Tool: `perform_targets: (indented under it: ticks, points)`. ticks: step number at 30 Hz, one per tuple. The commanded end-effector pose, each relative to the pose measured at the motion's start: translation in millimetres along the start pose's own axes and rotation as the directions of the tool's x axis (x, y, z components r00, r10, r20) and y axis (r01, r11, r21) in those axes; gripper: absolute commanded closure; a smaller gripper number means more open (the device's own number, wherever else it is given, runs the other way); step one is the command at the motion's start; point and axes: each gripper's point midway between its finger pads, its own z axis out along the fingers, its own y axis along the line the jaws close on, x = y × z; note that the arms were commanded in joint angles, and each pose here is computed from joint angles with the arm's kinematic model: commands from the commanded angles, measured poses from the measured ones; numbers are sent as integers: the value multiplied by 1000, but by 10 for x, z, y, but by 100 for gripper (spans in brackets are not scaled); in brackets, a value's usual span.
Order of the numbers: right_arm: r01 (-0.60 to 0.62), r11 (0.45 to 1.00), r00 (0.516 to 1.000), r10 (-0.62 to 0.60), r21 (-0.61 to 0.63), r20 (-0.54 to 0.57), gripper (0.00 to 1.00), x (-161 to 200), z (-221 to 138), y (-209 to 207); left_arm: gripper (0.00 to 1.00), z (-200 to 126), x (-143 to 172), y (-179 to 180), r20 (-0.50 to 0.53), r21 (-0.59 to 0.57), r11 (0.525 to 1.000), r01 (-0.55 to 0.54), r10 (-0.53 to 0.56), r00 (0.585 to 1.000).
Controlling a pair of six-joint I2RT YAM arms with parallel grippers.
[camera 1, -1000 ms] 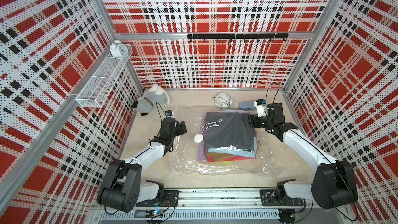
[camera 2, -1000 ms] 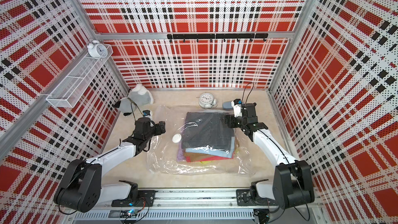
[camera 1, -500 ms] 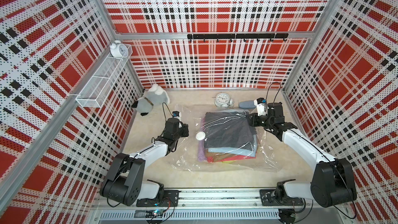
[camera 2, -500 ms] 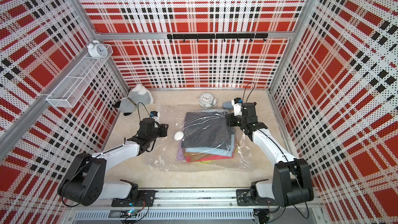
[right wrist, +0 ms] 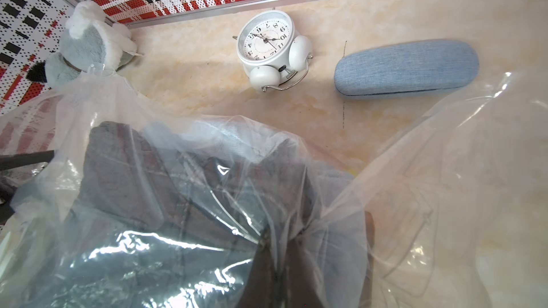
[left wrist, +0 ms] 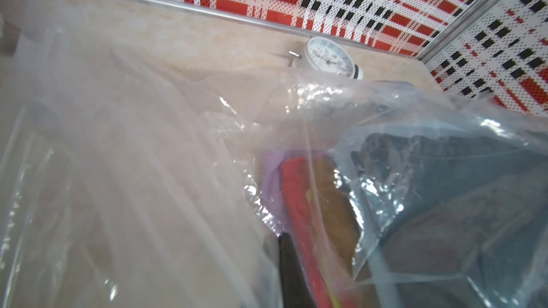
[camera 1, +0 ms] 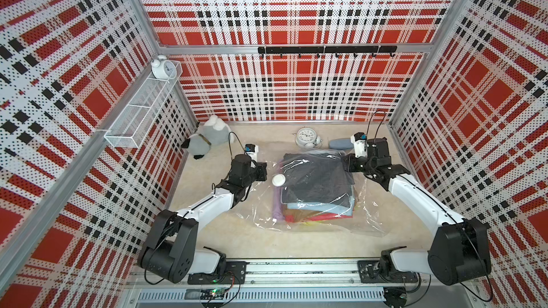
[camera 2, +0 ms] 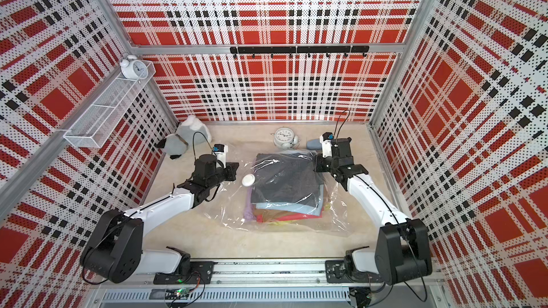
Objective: Take the trousers out of the vacuum bag
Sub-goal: Move the vacuum bag to the center of the board.
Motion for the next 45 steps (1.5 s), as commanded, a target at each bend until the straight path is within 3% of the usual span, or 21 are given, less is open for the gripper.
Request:
perform_targets:
  ticks: [1, 20, 32, 45]
  points:
    - [-3, 992, 992, -14, 129, 126, 100, -414, -256, -286, 100, -7, -256, -286, 53, 99, 994, -36, 31, 998]
    - [-45, 963, 964, -28, 265, 265, 100, -1144, -787, -796, 100, -7, -556, -1174, 83, 374, 922, -105, 79, 993]
    - [-125, 937, 932, -3, 326, 364, 100, -1453, -1151, -1274, 100, 168, -576, -1659, 77, 478, 870, -121, 96, 992]
    - [-205, 894, 919, 36, 398, 392, 100, -1556, -1172, -1815, 100, 384, -906, -1950, 128, 524, 840, -141, 86, 988]
